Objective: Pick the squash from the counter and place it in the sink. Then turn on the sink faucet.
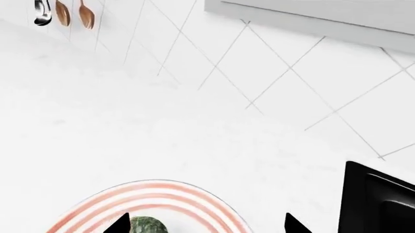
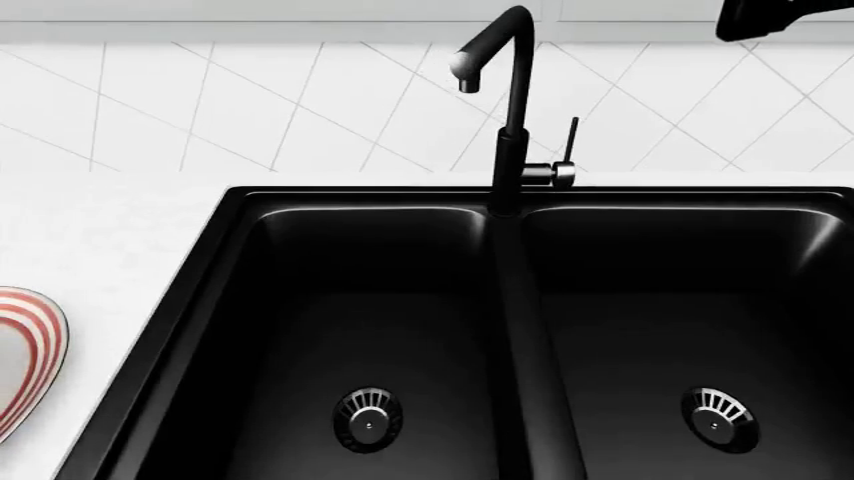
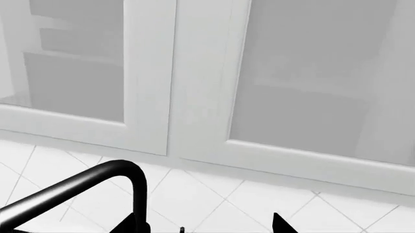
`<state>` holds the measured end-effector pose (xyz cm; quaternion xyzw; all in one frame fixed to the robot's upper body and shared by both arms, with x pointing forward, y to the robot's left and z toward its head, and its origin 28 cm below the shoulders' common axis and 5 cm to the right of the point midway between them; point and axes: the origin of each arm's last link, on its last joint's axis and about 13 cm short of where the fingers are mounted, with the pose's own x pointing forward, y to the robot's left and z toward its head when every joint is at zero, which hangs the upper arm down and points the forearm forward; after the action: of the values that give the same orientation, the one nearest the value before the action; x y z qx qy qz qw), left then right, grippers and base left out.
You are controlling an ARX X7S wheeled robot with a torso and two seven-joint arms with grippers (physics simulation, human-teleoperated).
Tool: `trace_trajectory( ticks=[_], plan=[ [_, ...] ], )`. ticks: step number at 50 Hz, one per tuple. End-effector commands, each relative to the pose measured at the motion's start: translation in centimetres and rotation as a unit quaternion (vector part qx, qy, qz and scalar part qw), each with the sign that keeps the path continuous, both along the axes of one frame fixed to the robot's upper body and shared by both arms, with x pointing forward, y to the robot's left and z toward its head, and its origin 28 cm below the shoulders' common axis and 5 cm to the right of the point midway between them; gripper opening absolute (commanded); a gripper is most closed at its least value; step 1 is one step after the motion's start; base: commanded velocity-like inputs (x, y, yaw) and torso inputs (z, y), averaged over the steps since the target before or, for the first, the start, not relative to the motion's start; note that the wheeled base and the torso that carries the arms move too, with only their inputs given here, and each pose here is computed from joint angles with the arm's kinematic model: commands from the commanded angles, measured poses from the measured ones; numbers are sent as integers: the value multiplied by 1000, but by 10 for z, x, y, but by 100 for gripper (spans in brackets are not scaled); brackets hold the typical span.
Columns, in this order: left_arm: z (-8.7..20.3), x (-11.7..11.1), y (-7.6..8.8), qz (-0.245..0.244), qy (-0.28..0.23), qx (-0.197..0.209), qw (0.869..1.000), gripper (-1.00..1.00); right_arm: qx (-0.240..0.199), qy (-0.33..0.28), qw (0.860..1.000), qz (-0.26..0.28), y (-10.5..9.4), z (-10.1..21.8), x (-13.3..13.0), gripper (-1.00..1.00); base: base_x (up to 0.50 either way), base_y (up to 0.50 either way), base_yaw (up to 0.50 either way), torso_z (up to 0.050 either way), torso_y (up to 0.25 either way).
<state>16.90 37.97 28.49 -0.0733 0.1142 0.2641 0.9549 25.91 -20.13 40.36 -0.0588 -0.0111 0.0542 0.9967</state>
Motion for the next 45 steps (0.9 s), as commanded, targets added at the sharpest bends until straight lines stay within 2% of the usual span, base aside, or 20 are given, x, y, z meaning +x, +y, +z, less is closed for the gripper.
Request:
trace_trajectory(
  ticks=[1,7,9,25,27,37,45],
  plan=[
    [-7,4,4,-1,14,-20,1000,100,0,2,1000,0,0,-2,1,100,0,0,0,0,0],
    [-11,0,4,21,8,-37,999,100,-2,2,1000,1,1,-2,0,100,0,0,0,0,0],
    [-11,-3,7,38,6,-31,999,100,-1,2,1000,0,0,-2,0,100,0,0,0,0,0],
    [-13,-5,13,64,8,-14,998,100,-3,3,1000,-1,0,-3,0,100,0,0,0,0,0],
    [-12,-5,15,74,12,-2,997,100,-2,3,1000,-1,-1,-4,0,100,0,0,0,0,0],
    [-17,-2,28,96,16,-7,995,100,0,4,1000,0,0,-5,2,100,0,0,0,0,0],
    [-25,10,30,68,25,-22,997,100,0,5,1000,2,0,-5,2,100,0,0,0,0,0]
  ],
)
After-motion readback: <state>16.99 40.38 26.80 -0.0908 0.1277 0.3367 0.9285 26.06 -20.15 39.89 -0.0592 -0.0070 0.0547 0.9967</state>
